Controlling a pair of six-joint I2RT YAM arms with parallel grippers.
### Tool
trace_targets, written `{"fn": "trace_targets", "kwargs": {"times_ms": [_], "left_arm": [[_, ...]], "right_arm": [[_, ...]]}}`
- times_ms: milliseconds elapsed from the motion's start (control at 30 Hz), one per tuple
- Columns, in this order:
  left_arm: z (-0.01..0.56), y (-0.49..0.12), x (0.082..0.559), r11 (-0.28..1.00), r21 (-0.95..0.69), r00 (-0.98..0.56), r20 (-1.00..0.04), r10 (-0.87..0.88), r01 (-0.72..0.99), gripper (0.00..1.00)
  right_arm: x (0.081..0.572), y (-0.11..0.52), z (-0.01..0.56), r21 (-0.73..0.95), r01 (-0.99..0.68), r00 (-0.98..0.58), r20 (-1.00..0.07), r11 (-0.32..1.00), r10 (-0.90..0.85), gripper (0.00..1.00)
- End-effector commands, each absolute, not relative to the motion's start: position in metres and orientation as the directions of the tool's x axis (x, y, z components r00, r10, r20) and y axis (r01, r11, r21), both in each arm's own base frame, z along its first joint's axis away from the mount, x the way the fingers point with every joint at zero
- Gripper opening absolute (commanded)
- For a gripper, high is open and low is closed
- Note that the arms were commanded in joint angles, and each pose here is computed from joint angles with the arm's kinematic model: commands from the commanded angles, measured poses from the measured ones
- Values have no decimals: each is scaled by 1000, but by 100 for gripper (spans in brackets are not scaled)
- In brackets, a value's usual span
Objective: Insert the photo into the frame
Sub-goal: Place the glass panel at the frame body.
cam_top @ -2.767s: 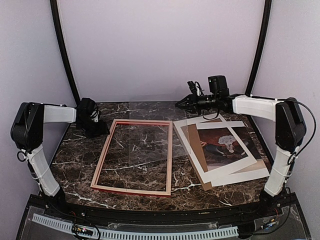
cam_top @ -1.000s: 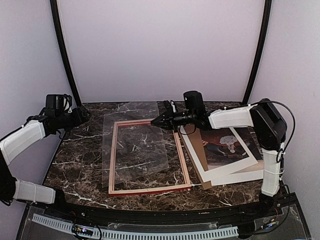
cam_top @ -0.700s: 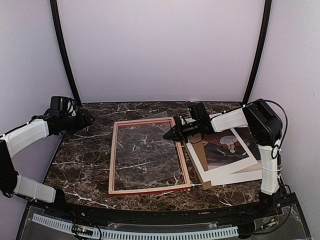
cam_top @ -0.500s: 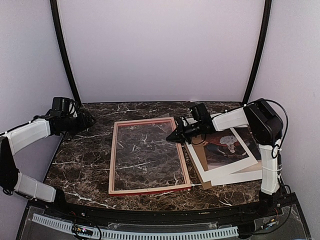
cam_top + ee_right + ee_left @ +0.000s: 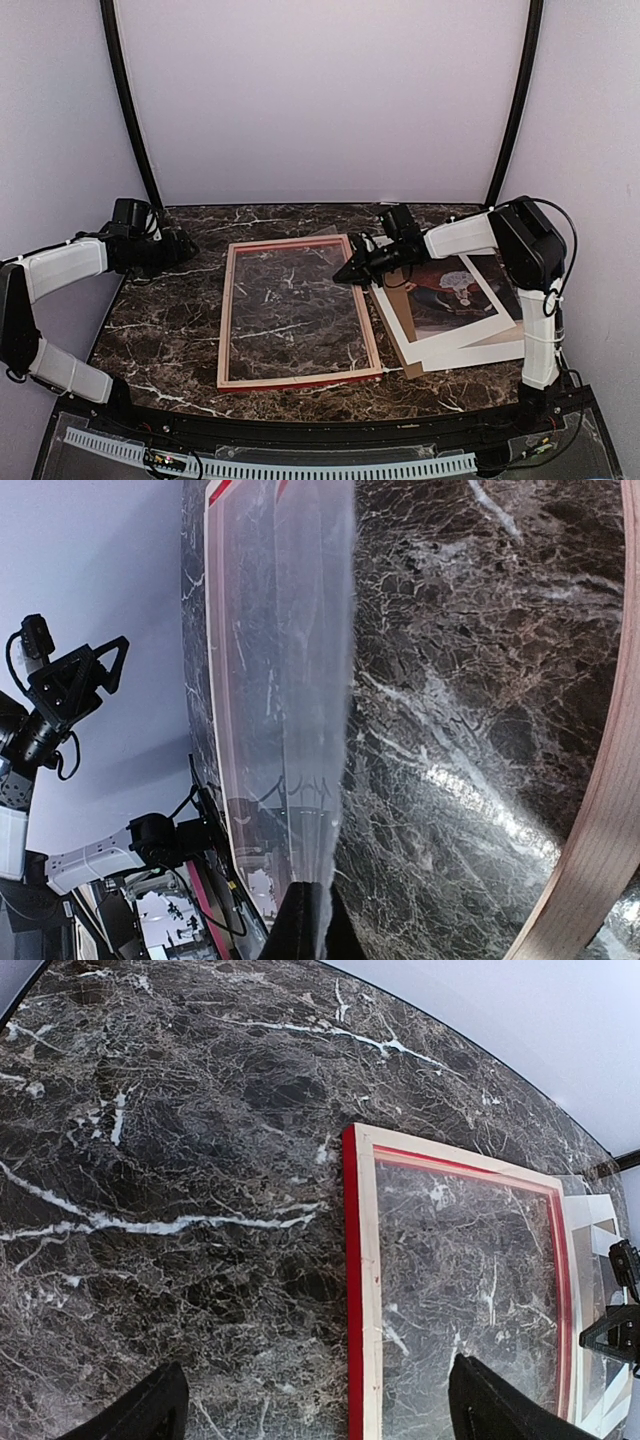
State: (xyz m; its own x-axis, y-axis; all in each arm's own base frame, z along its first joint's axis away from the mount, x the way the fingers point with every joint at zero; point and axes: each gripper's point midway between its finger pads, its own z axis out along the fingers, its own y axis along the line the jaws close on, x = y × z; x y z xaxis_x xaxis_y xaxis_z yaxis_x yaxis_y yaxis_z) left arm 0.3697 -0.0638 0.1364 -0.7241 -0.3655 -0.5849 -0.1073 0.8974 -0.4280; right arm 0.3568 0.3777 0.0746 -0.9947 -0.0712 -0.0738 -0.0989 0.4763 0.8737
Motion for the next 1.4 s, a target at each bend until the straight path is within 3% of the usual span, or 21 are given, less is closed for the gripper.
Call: {"fn": "trace_targets", "kwargs": {"times_ms": [0,1367], "left_arm": [[139,-67,371,903,-422,-718,-604,-346,-80,93],[135,-77,370,892,-448,-732,-589,-342,-56,93]], "right_arm": [[364,380,90,887,-126,-992,-121,444,-40,0],[363,384,92,872,-116,-989,-144,475,21,0]]}}
